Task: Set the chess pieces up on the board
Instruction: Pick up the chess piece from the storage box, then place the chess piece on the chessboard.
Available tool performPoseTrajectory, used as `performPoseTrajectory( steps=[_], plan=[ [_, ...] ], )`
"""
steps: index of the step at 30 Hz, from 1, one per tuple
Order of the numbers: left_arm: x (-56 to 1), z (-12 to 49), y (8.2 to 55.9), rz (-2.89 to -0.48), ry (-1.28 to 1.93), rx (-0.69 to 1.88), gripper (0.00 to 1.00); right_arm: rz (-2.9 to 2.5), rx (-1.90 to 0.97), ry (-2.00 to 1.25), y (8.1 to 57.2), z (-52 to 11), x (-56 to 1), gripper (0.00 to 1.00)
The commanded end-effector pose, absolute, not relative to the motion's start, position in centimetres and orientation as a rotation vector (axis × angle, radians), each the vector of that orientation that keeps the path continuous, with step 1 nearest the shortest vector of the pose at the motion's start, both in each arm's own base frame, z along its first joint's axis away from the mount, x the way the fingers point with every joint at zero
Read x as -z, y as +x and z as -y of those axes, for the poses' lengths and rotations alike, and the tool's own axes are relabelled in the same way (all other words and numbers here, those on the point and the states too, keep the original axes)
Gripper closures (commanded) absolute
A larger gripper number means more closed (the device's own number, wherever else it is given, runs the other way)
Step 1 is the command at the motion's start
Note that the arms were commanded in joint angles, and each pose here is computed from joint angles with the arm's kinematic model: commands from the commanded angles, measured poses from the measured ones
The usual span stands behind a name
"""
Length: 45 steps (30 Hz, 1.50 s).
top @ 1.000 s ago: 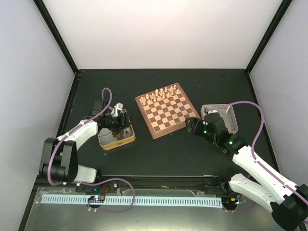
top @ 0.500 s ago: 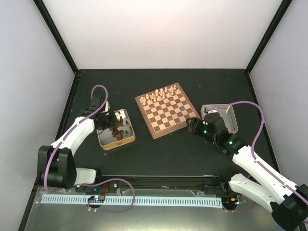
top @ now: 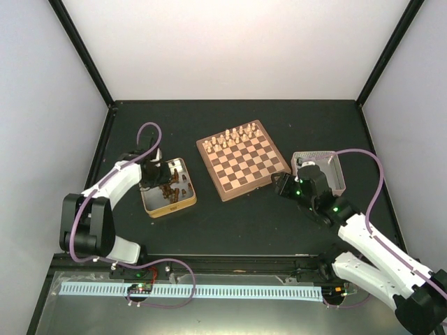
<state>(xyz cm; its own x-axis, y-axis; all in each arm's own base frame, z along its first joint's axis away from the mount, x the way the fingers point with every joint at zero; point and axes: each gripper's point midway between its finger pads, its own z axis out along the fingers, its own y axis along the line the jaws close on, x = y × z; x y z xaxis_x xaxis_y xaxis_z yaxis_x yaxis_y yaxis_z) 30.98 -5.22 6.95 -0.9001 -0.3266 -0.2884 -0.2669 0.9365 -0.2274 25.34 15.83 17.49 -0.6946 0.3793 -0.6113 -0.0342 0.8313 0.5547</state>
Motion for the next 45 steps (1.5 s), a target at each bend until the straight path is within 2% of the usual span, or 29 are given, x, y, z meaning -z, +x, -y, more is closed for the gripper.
performPoseTrajectory(
  steps=[1,8,14,24,33,35,45],
  plan=[
    [-6.9,5.2,31.9,-2.764,-0.431,0.246,0.75,-2.197,-0.719,0.245,25.4,-15.7,-18.4,0.43],
    [-6.3,5.2,31.9,-2.783,-0.439,0.242,0.82,-2.169,-0.733,0.240,24.9,-15.3,-19.0,0.44],
    [-8.2,4.9,32.0,-2.737,-0.426,0.219,0.96,-2.149,-0.744,0.249,24.6,-15.0,-19.4,0.45],
    [-14.6,6.1,30.5,-2.628,-0.316,0.262,0.94,-2.141,-0.757,0.255,24.3,-14.9,-19.7,0.45],
    [-18.9,17.3,30.0,-2.555,0.041,0.628,0.93,-2.119,-0.666,0.353,24.0,-12.5,-19.6,0.45],
    [-18.2,19.9,30.2,-2.585,0.097,0.651,0.93,-2.113,-0.638,0.383,23.8,-11.8,-19.4,0.45],
    [-14.8,30.7,30.4,-2.700,0.466,0.479,0.92,-2.094,-0.569,0.443,22.6,-9.5,-18.8,0.45]
  ],
)
